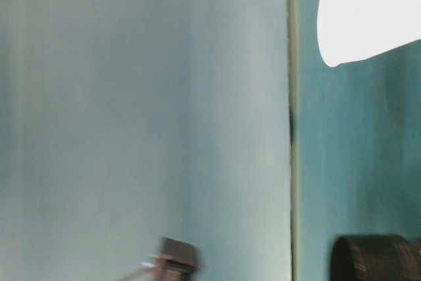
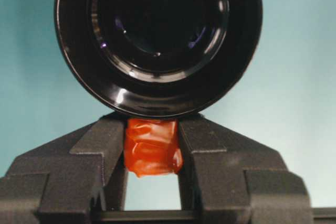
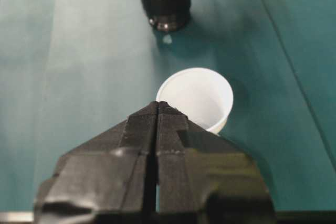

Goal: Put the paper cup into the moved red handle cup holder.

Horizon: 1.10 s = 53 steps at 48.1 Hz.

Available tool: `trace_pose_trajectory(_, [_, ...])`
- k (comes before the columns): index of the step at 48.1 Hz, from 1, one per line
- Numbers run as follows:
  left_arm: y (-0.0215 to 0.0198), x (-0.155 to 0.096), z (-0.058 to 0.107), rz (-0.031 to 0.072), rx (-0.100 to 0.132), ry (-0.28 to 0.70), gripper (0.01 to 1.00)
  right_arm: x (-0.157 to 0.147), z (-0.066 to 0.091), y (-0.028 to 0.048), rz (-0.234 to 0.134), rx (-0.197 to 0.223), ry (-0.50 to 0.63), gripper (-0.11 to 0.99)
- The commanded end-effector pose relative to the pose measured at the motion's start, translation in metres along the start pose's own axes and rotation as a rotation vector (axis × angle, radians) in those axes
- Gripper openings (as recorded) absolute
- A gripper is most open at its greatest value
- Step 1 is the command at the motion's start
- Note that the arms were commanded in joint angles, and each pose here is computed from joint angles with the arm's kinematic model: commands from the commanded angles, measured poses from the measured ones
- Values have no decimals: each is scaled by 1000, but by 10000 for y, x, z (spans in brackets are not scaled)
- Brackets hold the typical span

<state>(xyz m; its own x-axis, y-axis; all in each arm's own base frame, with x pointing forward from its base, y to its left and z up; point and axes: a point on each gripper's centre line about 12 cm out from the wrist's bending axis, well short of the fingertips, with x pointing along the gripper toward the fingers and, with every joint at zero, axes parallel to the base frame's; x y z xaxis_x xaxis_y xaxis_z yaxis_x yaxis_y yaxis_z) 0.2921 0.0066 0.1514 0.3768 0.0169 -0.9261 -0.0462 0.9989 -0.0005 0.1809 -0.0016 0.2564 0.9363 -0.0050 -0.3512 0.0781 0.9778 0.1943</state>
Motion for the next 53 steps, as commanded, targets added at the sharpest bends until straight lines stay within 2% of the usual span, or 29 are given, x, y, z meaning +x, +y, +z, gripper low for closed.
trace_pose_trajectory(1, [32, -277, 211, 4, -10, -71, 268, -4, 82, 14, 2, 5, -21, -109])
trace_pose_trajectory(7, [48, -595, 335, 12, -9, -68, 268, -7, 83, 10, 1, 4, -22, -109])
trace_pose_trajectory(11, [45, -783, 401, 13, -7, -63, 268, -10, 84, 14, 2, 2, -23, -109])
trace_pose_trajectory(20, [46, -983, 508, 14, -4, -71, 268, -26, 89, 14, 3, -2, -31, -109])
trace_pose_trajectory(24, [48, -974, 522, 13, 5, -69, 268, -29, 89, 14, 3, -3, -31, -109])
trace_pose_trajectory(27, [50, -958, 545, 15, 13, -66, 268, -29, 89, 14, 3, 1, -31, -109])
trace_pose_trajectory(29, [47, -950, 572, 13, 14, -66, 268, -29, 90, 11, 2, 3, -31, -109])
trace_pose_trajectory(30, [50, -945, 590, 15, 18, -66, 268, -29, 89, 14, 3, 2, -31, -109])
trace_pose_trajectory(36, [47, -880, 749, 16, 22, -63, 268, -29, 90, 11, 2, 3, -31, -109])
trace_pose_trajectory(39, [46, -820, 824, 16, 32, -54, 268, -29, 90, 11, 2, 3, -31, -109])
trace_pose_trajectory(53, [39, -535, 1245, 18, 116, -48, 268, -32, 91, 11, 2, 3, -32, -109])
